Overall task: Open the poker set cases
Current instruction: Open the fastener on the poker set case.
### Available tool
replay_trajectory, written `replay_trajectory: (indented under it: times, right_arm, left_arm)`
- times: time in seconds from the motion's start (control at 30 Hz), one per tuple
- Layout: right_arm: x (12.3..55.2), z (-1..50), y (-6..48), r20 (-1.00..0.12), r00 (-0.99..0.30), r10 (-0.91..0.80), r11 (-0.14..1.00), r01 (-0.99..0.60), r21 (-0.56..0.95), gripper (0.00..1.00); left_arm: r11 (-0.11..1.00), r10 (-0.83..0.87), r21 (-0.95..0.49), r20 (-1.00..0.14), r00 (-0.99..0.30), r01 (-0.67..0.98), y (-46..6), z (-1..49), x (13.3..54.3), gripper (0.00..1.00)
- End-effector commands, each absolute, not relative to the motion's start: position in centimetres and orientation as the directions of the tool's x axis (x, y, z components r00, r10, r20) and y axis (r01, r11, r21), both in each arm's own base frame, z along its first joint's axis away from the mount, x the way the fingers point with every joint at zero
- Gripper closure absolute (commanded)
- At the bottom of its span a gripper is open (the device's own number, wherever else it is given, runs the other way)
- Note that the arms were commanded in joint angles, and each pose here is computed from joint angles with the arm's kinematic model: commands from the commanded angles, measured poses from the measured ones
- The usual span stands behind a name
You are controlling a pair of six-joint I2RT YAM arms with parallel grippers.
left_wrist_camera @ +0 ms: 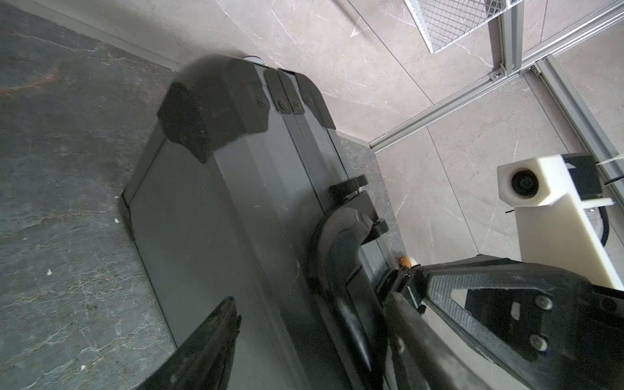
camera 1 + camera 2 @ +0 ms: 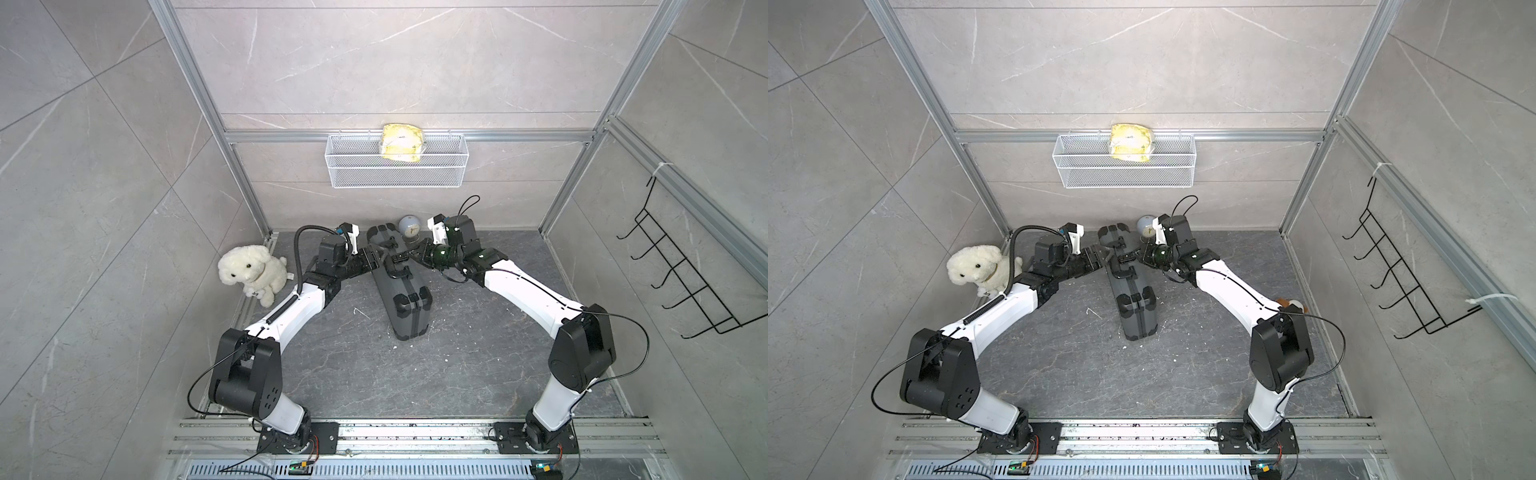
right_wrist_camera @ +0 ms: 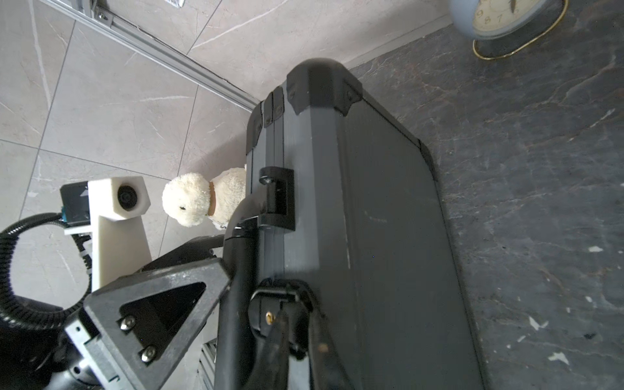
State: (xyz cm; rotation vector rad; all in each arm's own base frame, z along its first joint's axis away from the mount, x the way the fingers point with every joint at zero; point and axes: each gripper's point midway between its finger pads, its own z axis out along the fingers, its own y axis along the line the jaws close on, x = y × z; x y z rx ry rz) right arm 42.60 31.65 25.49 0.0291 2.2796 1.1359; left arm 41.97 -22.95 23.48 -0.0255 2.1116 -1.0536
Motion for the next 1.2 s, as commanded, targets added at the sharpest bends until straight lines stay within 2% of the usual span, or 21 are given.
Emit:
replay_trajectory:
  times: [0.0,0.1,0.4,1.17]
  right_arm:
    - [41.8,30.3,34.4,-0.556,-0.793,0.249,0.520,-0.374,0.768,0.90]
    - [42.0,31.0,34.5,-0.562,-0.789,0.249,0.517,-0.382,0.766,0.96]
    - [42.1,31.5,34.7,-0.573,-0.785,0.234,0.524,-0.395,0.754,1.00]
    - [41.4,33.3,36.9,-0.616,-0.774,0.143,0.528,-0.467,0.709,1.00]
  left_arm:
    - [0.685,-0.289,-0.682,-0.578,-0.763,0.257,-23.7,20.7,41.5,0.32]
    - [0.687,-0.286,-0.681,-0.575,-0.766,0.255,-23.8,20.5,41.5,0.34]
    - [0.710,-0.246,-0.666,-0.541,-0.804,0.231,-24.9,18.9,42.0,0.45]
    - [0.724,-0.222,-0.662,-0.492,-0.842,0.196,-25.6,17.2,42.1,0.46]
